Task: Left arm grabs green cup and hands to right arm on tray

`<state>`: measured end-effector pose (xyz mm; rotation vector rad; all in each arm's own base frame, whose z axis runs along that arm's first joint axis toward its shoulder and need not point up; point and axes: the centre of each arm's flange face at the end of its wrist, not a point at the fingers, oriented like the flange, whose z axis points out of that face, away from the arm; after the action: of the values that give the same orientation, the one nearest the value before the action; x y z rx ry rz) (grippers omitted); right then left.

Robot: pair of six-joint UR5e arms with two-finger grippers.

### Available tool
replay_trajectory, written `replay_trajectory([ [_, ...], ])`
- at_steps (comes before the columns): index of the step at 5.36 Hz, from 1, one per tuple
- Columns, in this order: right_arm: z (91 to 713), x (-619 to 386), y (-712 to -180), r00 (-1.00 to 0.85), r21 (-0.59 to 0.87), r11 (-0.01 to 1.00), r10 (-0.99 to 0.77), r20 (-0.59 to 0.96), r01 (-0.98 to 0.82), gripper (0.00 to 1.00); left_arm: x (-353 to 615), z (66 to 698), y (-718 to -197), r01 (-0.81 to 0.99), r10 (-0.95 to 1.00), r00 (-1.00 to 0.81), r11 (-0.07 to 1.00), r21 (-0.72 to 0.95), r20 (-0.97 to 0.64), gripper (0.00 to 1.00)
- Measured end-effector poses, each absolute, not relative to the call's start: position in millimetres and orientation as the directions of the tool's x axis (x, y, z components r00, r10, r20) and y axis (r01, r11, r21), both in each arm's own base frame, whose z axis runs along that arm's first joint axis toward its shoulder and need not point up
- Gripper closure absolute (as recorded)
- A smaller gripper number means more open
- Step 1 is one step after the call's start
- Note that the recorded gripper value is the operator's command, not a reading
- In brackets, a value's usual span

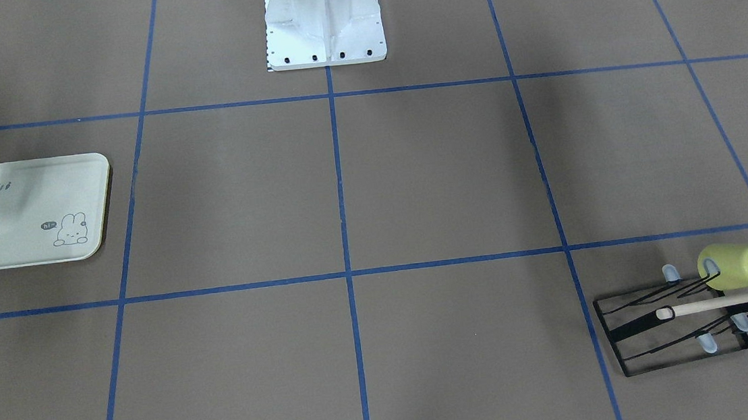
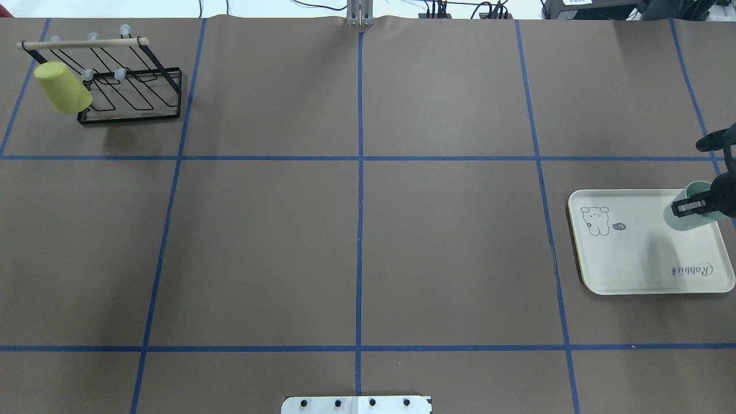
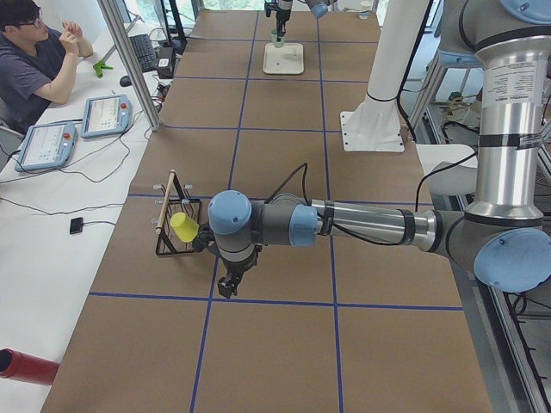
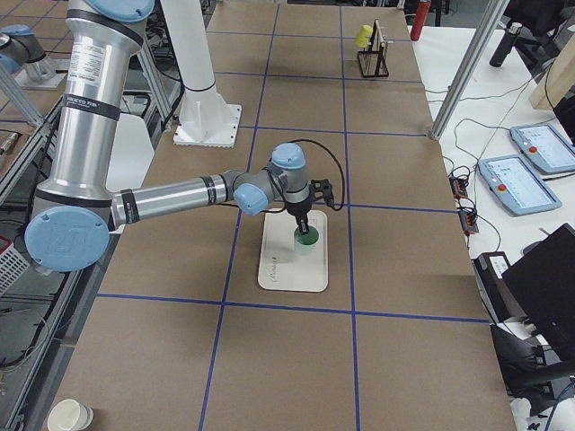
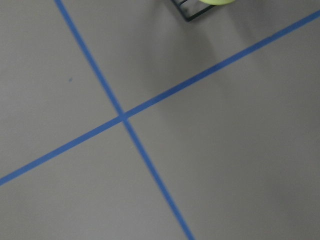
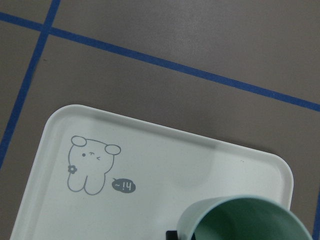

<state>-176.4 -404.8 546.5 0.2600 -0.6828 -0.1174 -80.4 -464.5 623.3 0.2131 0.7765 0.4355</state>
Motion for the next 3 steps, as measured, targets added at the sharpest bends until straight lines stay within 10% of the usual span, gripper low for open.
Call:
replay_trajectory([
  [1, 559.3, -192.0, -398.6, 0.766, 0.276, 0.961, -0.175, 0.619, -0.003, 0.27, -88.7, 628.6, -457.1, -0.294, 0.445, 0.634, 0.895, 0.336, -0.632, 0.0],
  [2, 567.1, -199.7, -393.0, 0.76, 0.273, 0.962, -0.172, 0.627, -0.008, 0.01, -90.5, 630.2, -454.6, -0.291, 0.442, 0.635, 0.897, 0.334, -0.633, 0.0],
  [3, 570.0, -202.9, -390.4, 0.756, 0.273, 0.962, -0.176, 0.631, -0.004, 0.0, -90.7, 631.6, -453.2, -0.291, 0.44, 0.635, 0.898, 0.331, -0.635, 0.0],
])
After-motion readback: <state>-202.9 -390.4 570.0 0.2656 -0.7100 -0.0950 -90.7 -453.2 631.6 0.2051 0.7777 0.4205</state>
